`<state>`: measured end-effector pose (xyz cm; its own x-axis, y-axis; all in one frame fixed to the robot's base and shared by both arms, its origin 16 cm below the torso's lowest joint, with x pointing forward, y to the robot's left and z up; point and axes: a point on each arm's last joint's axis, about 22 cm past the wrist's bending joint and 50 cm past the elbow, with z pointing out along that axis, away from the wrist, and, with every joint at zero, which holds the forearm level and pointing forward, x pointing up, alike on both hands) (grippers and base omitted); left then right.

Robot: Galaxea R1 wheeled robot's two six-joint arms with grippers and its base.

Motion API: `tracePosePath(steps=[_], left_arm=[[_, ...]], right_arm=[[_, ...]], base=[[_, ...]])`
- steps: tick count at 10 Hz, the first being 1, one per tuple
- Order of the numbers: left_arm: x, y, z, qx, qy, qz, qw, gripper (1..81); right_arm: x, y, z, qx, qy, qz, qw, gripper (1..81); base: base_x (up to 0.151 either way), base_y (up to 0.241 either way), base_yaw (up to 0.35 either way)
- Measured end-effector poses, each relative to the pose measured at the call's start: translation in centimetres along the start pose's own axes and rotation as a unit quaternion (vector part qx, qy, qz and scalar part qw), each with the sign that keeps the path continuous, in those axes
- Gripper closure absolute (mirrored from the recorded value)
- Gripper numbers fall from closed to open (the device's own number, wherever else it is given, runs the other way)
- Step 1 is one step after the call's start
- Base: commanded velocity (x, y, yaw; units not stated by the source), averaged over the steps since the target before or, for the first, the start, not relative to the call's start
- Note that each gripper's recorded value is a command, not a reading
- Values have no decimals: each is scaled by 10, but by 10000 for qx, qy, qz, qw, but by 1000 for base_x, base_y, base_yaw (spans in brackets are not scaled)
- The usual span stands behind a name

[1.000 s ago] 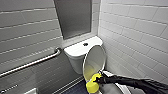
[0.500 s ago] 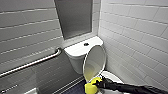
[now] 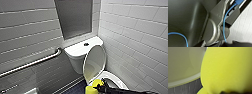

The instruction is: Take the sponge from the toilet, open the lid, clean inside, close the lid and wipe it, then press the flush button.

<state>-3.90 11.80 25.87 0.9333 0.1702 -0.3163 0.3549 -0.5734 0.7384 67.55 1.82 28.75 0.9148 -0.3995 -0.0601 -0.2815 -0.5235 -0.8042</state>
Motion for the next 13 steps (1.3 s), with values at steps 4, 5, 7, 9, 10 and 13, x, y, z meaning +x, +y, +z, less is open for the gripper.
tracePosePath(steps=[4,5,7,9,10,13], left_arm=[[0,-4,-4,36,-2,3,10000,10],[0,-4,-4,34,-1,5,10000,10],[1,-4,-4,35,0,7,10000,10],[0,-4,-4,35,0,8,10000,10],[1,-4,-4,31,3,12,10000,10],[0,-4,-4,27,3,15,10000,10]], right_arm=[[-15,18,-27,58,-127,123,9998,811],[-23,28,-40,50,-191,180,9996,811],[-33,53,-61,69,-89,355,9993,811],[-42,61,-71,175,15,423,9990,811],[-47,69,-82,154,-6,442,9989,811],[-58,102,-121,81,108,553,9984,811]], base=[[0,0,0],[0,0,0],[0,0,0],[0,0,0],[0,0,0],[0,0,0]])
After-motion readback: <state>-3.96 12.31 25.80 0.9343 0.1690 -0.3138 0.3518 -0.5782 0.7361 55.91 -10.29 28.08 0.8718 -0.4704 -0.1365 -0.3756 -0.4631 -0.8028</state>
